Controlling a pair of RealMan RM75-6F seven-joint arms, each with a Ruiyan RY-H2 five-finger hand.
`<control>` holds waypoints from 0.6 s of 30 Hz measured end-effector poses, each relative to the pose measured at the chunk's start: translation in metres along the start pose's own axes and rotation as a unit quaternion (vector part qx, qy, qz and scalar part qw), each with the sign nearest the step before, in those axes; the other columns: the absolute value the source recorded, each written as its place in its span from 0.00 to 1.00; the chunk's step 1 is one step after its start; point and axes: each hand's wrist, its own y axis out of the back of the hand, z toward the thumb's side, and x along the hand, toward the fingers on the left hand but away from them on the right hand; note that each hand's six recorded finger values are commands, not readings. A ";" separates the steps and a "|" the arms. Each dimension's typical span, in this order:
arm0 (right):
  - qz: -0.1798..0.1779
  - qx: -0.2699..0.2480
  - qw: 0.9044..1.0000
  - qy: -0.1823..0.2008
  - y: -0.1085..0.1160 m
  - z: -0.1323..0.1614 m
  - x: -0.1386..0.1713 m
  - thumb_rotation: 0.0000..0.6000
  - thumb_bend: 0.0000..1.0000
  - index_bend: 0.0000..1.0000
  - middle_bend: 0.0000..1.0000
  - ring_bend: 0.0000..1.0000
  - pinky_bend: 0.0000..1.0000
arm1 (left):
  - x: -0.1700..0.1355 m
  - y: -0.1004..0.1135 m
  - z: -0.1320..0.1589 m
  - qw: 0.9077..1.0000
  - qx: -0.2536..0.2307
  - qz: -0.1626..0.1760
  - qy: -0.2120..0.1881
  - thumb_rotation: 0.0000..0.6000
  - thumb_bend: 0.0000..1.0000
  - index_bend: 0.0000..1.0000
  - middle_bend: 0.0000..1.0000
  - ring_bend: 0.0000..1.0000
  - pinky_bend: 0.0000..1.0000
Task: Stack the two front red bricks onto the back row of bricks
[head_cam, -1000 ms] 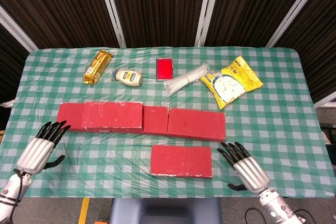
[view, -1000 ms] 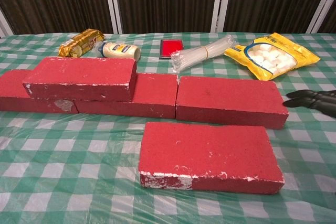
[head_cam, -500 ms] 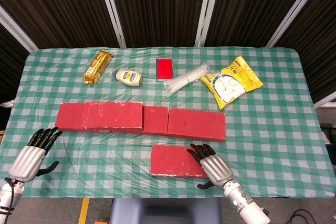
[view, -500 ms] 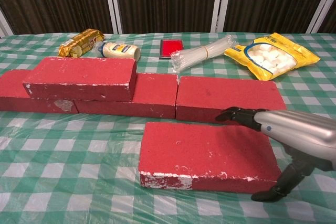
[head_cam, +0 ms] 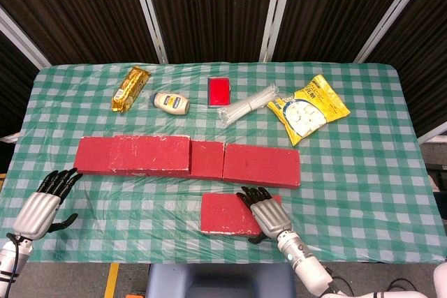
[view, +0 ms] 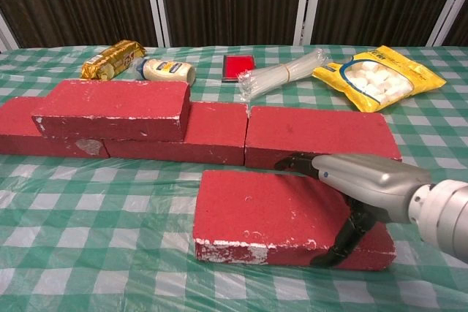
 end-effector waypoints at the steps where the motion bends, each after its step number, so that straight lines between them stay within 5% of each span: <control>1: 0.002 0.001 1.000 -0.004 0.000 -0.001 -0.003 1.00 0.11 0.00 0.00 0.00 0.00 | 0.000 0.000 0.000 1.000 0.000 -0.001 0.000 1.00 0.29 0.00 0.00 0.00 0.00; 5: 0.007 0.004 1.000 -0.013 -0.001 -0.003 -0.010 1.00 0.11 0.00 0.00 0.00 0.01 | 0.001 0.000 0.000 1.000 -0.001 0.000 0.001 1.00 0.29 0.00 0.00 0.00 0.00; 9: 0.011 0.008 1.000 -0.019 -0.002 -0.004 -0.012 1.00 0.11 0.09 0.04 0.02 0.22 | 0.001 0.000 -0.001 1.000 -0.001 0.001 0.004 1.00 0.29 0.00 0.00 0.00 0.00; 12: 0.011 0.013 1.000 -0.022 -0.003 -0.005 -0.013 1.00 0.11 0.23 0.19 0.16 0.35 | 0.001 0.000 -0.002 1.000 -0.003 0.001 0.007 1.00 0.29 0.00 0.00 0.00 0.00; 18: 0.005 0.012 0.999 -0.030 -0.001 -0.006 -0.013 1.00 0.11 0.42 0.33 0.35 0.49 | 0.000 0.000 -0.003 1.000 -0.005 -0.001 0.010 1.00 0.29 0.00 0.00 0.00 0.01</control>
